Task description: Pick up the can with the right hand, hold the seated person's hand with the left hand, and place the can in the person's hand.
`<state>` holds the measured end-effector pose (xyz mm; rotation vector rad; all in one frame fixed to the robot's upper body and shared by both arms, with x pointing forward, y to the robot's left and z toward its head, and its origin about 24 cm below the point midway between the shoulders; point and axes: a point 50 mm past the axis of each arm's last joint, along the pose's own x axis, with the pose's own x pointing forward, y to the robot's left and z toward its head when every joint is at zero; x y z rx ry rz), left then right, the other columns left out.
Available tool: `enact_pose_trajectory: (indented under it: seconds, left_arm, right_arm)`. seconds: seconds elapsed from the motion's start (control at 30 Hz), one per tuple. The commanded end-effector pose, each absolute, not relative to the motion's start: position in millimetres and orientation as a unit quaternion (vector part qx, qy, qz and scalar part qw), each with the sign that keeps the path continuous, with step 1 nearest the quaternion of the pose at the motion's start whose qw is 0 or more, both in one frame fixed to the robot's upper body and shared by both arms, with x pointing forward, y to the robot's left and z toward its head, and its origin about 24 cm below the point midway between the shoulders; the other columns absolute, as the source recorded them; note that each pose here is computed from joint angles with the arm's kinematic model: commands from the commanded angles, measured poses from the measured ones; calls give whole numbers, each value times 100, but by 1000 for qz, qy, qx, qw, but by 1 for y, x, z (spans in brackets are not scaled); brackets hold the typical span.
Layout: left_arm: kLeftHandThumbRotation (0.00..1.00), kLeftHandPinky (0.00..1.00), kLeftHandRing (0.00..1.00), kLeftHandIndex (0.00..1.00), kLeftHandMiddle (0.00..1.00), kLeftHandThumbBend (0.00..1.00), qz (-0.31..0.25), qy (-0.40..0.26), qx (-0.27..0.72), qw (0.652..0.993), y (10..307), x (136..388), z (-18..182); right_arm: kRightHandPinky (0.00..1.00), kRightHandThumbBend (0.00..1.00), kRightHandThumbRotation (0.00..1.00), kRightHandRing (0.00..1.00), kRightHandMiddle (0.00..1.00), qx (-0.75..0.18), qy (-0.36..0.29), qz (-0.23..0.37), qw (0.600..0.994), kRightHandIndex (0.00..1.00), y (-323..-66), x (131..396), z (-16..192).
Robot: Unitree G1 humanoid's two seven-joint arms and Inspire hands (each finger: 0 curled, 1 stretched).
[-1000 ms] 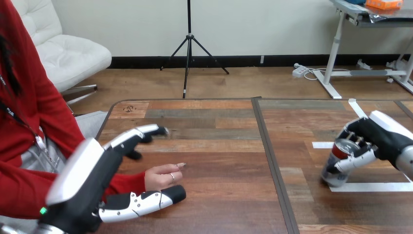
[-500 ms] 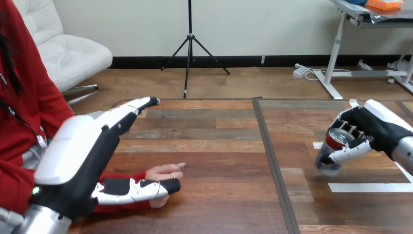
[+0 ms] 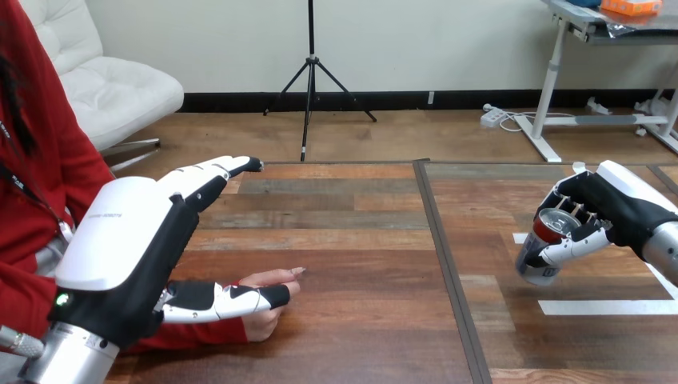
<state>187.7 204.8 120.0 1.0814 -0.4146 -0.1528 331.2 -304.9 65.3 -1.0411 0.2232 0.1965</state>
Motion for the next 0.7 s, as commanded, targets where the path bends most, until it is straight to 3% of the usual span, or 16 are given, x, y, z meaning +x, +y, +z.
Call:
enact_pose_trajectory:
  seconds: [0.0, 0.67]
  left_arm:
    - [36, 60, 78, 81, 81, 100, -66, -212, 519, 825, 205, 199, 127]
    - [24, 60, 75, 75, 78, 100, -119, -142, 565, 804, 207, 222, 109]
  right_arm:
    - [38, 79, 0, 40, 45, -495, 40, 66, 865, 48, -304, 347, 105]
    - [38, 78, 0, 41, 45, -503, 35, 63, 861, 48, -304, 348, 107]
